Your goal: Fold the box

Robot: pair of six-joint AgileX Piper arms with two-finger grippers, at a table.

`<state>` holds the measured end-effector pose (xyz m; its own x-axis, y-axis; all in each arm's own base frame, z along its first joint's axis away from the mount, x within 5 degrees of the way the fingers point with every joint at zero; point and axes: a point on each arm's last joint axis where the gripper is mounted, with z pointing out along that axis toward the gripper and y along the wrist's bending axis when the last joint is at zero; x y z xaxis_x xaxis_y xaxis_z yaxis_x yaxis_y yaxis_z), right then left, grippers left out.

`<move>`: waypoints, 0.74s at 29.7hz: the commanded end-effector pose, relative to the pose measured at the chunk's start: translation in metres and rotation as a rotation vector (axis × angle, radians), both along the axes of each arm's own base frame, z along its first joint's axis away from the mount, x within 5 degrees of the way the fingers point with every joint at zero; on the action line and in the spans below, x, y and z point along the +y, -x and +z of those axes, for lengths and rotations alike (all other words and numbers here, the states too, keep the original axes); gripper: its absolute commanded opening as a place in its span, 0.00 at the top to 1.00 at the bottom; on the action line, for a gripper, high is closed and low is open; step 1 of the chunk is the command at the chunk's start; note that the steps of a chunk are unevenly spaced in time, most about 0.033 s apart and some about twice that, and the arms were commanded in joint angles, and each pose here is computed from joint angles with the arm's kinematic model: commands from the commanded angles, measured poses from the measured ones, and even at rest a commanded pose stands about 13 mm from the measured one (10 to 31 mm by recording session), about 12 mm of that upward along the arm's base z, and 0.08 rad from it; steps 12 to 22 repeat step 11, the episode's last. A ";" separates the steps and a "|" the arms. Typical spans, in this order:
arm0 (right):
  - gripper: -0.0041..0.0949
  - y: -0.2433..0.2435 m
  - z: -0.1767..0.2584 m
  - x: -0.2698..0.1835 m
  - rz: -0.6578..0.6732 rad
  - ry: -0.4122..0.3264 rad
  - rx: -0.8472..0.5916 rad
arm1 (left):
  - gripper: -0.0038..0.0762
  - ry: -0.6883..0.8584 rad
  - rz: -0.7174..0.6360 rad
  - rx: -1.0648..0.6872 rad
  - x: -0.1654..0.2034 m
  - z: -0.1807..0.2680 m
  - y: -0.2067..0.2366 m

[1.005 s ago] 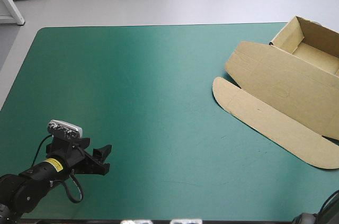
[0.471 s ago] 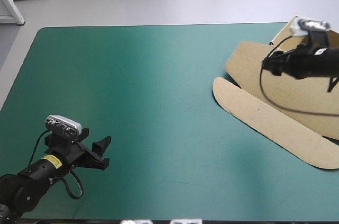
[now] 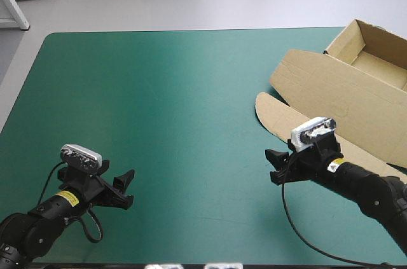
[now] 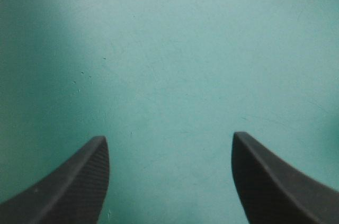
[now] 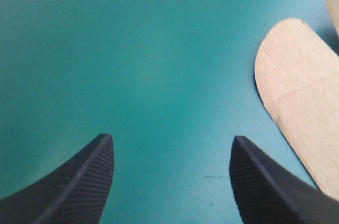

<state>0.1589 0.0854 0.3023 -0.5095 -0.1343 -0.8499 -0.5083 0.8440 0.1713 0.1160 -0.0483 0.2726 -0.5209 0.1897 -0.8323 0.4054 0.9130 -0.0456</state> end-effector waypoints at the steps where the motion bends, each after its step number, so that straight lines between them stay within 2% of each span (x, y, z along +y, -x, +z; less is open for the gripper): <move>1: 0.37 0.002 -0.012 -0.005 -0.052 -0.012 -0.061 | 0.36 0.047 0.016 -0.073 -0.001 0.005 -0.003; 4: 0.42 0.002 -0.021 -0.008 -0.068 0.014 -0.086 | 0.36 0.069 0.015 -0.062 -0.002 -0.002 -0.003; 7: 0.56 0.001 -0.020 -0.008 -0.083 0.007 -0.101 | 0.39 0.083 0.002 -0.062 -0.004 -0.003 -0.002; 9: 0.77 0.000 -0.021 -0.008 -0.084 0.008 -0.100 | 0.48 0.087 -0.003 -0.063 -0.004 -0.003 -0.002; 10: 0.92 0.000 -0.022 -0.008 -0.082 0.009 -0.095 | 0.58 0.087 -0.006 -0.061 -0.004 -0.003 -0.002; 11: 0.97 -0.001 -0.023 -0.008 -0.082 0.015 -0.090 | 0.72 0.085 -0.009 -0.054 -0.005 -0.004 -0.001; 22: 0.97 -0.001 -0.023 -0.008 -0.082 0.015 -0.090 | 0.72 0.085 -0.009 -0.054 -0.005 -0.004 -0.001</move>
